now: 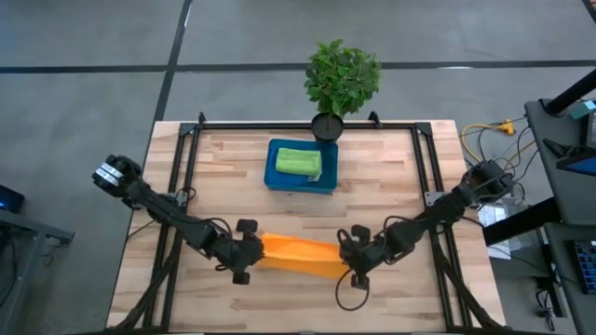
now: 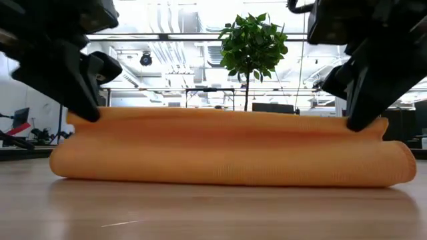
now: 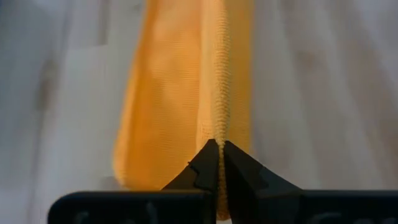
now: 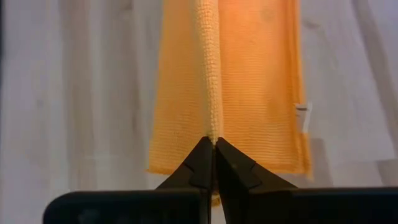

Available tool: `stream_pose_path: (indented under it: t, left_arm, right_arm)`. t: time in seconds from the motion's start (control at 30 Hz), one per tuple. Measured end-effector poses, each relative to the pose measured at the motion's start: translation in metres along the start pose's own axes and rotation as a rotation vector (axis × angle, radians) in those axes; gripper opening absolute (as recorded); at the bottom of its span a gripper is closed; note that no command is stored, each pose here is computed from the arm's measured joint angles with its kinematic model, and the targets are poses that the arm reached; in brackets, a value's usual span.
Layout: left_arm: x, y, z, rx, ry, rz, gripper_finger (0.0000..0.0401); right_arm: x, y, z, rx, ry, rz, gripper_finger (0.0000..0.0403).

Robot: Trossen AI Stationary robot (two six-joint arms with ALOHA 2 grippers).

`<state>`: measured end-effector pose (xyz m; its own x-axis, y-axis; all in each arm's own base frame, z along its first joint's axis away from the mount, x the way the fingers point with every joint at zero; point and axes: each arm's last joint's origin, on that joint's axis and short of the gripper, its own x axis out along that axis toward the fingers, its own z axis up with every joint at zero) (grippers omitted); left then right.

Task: Fold microfiber towels
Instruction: Fold the yellow microfiber towel

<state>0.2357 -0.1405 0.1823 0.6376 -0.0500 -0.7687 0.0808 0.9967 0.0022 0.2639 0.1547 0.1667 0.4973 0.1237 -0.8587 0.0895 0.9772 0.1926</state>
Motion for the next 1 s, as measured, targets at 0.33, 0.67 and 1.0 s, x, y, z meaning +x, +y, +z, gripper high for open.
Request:
stream_pose_path:
  t: [0.33, 0.67, 1.0]
  left_arm:
    - [0.017, 0.012, -0.001, -0.042, 0.017, 0.113, 0.0]
    - [0.042, 0.021, -0.008, -0.067, 0.088, 0.189, 0.0]
    - [0.037, 0.042, 0.002, -0.132, 0.032, 0.298, 0.0093]
  right_arm:
    - [0.006, -0.021, 0.0, 0.042, 0.037, -0.066, 0.0009]
    - [0.01, -0.037, 0.002, 0.072, 0.042, -0.101, 0.0009]
    - [0.012, -0.058, 0.012, 0.142, 0.038, -0.139, 0.0056]
